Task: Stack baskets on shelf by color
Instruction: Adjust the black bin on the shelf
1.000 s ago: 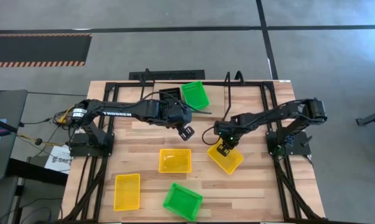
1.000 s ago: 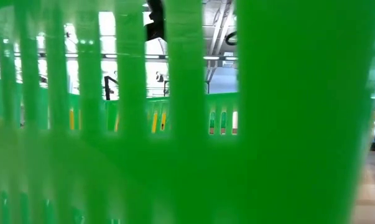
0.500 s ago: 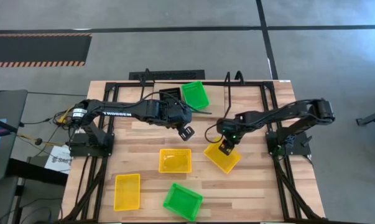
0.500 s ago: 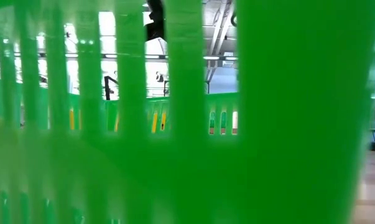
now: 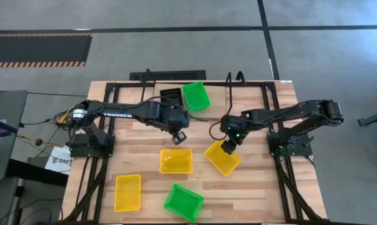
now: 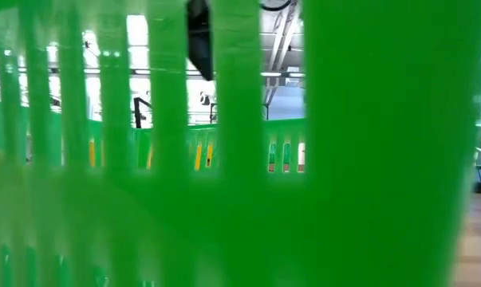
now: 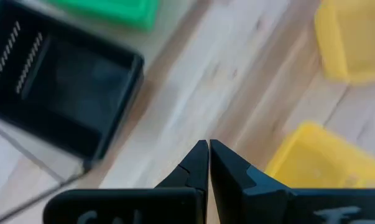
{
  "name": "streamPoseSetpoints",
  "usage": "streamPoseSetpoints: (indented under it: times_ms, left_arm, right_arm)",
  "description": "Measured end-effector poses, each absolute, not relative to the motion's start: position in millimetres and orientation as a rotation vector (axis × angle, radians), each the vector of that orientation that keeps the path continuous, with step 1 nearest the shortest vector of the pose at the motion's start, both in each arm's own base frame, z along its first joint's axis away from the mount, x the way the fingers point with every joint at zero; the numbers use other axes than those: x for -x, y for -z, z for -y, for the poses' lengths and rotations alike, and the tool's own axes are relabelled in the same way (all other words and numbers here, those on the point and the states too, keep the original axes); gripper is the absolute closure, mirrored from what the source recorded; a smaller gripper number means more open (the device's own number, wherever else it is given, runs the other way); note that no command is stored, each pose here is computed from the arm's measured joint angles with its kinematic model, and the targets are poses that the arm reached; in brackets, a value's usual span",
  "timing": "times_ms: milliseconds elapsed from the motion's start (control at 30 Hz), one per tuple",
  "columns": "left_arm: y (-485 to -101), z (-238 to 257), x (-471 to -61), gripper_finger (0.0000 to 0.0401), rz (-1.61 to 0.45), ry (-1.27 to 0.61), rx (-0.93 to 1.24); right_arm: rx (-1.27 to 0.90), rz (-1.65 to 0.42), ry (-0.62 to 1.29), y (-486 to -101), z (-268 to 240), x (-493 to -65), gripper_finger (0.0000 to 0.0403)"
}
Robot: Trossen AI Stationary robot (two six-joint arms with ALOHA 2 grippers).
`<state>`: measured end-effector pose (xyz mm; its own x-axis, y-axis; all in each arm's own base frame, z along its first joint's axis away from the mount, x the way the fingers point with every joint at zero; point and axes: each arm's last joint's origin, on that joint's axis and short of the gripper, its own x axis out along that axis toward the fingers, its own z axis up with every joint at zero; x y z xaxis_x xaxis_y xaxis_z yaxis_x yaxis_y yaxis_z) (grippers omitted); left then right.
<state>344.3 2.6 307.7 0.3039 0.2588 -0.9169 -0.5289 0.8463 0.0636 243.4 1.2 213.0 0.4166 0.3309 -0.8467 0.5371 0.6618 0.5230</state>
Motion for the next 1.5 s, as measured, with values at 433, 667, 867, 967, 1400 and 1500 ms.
streamPoseSetpoints:
  times_ms: [433,667,867,967,1400,1500]
  left_arm:
    - [-297,23,-337,0.0401,-1.263,-0.5,0.281]
    - [-273,32,-338,0.0401,-1.29,-0.41,0.224]
    - [-260,28,-333,0.04,-1.293,-0.538,0.271]
    - [-259,22,-335,0.0401,-1.219,-0.658,0.241]
    - [-261,-10,-343,0.0401,-1.127,-0.738,0.268]
    - [-255,-5,-351,0.0401,-1.098,-0.718,0.264]
  right_arm:
    - [-0.702,-0.829,-0.123,-319,-18,-263,0.0214]
    - [-0.539,-0.669,-0.292,-374,-33,-261,0.0217]
    - [-0.442,-0.589,-0.331,-395,-37,-259,0.0228]
    - [-0.412,-0.619,-0.303,-391,-36,-257,0.0246]
    - [-0.32,-0.416,-0.288,-420,-46,-231,0.0387]
    - [-0.276,-0.339,-0.269,-434,-47,-210,0.0397]
